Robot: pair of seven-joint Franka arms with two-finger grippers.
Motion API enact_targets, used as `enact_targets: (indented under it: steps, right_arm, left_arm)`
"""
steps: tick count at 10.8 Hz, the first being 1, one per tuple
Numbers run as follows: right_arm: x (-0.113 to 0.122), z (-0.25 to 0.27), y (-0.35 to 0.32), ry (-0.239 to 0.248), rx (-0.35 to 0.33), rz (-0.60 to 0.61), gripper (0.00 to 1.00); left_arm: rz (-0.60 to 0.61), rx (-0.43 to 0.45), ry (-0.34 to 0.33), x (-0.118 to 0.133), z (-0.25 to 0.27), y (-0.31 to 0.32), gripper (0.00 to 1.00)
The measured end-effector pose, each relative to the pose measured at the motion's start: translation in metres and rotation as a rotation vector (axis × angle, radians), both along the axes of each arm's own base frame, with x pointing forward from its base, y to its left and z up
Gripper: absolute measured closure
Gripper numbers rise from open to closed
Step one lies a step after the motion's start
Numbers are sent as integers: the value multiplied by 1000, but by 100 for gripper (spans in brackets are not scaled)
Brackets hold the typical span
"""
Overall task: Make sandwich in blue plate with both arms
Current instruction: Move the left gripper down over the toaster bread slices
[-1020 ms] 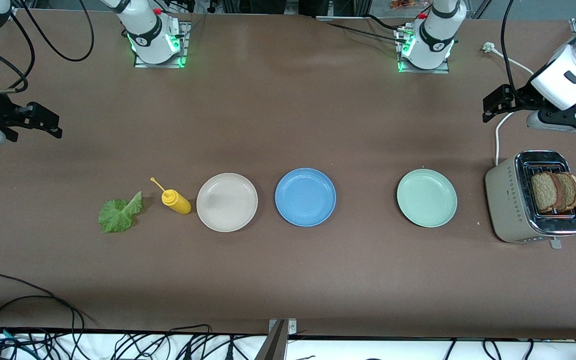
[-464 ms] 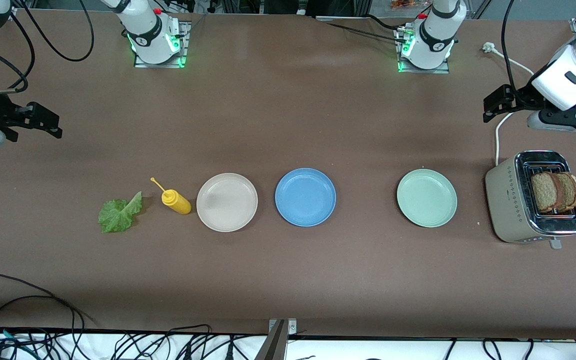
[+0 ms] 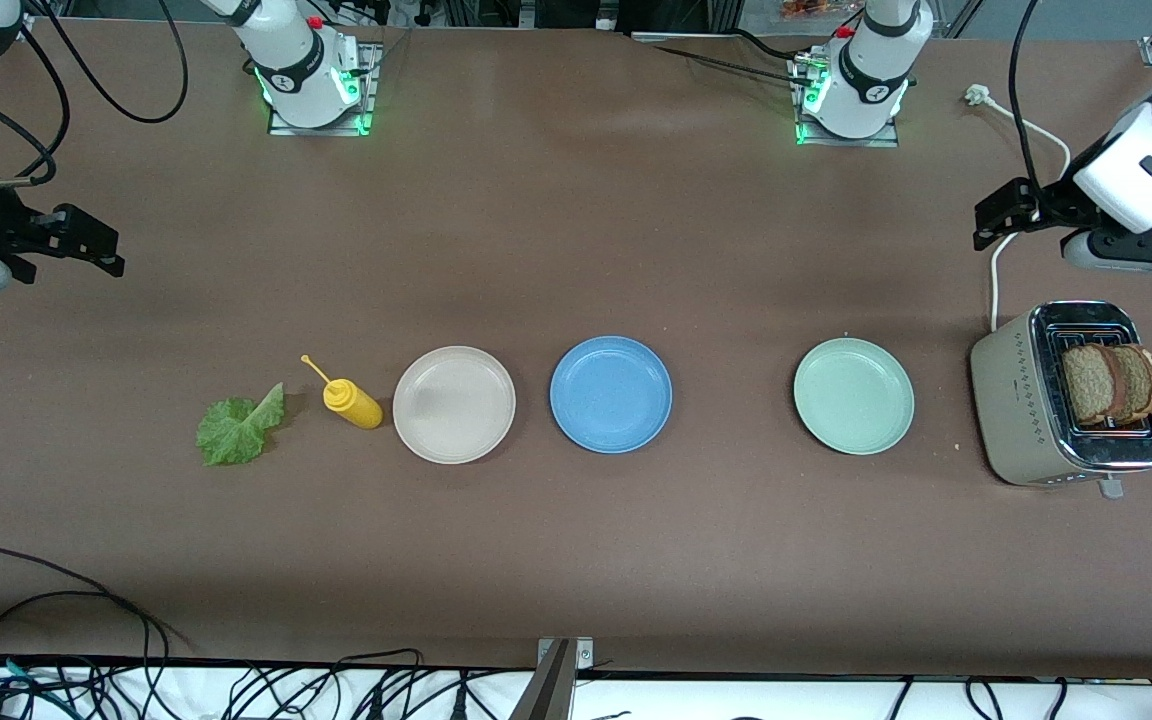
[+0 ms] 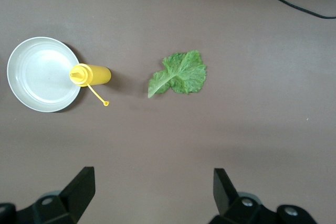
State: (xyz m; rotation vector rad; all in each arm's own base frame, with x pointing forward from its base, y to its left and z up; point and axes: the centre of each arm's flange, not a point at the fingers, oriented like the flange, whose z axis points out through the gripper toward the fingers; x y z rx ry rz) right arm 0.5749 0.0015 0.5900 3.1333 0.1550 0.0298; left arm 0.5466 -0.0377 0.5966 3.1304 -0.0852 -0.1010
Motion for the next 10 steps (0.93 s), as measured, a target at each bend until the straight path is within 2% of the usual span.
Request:
enact_targets:
  steps: [3,6,8,10]
  right_arm:
    - [0,0,0,0,0,0,0]
    - [0,0,0,0,0,0,0]
    - [0,0,0,0,0,1,0]
    - [0,0,0,1,0,0,0]
  left_arm:
    - [48,-1,23,7,-13,27,0]
    - [137,-9,62,24,-41,87,0]
    - [141,-24,85,42,-63,120,0]
    - [95,-45,92,61,-87,152,0]
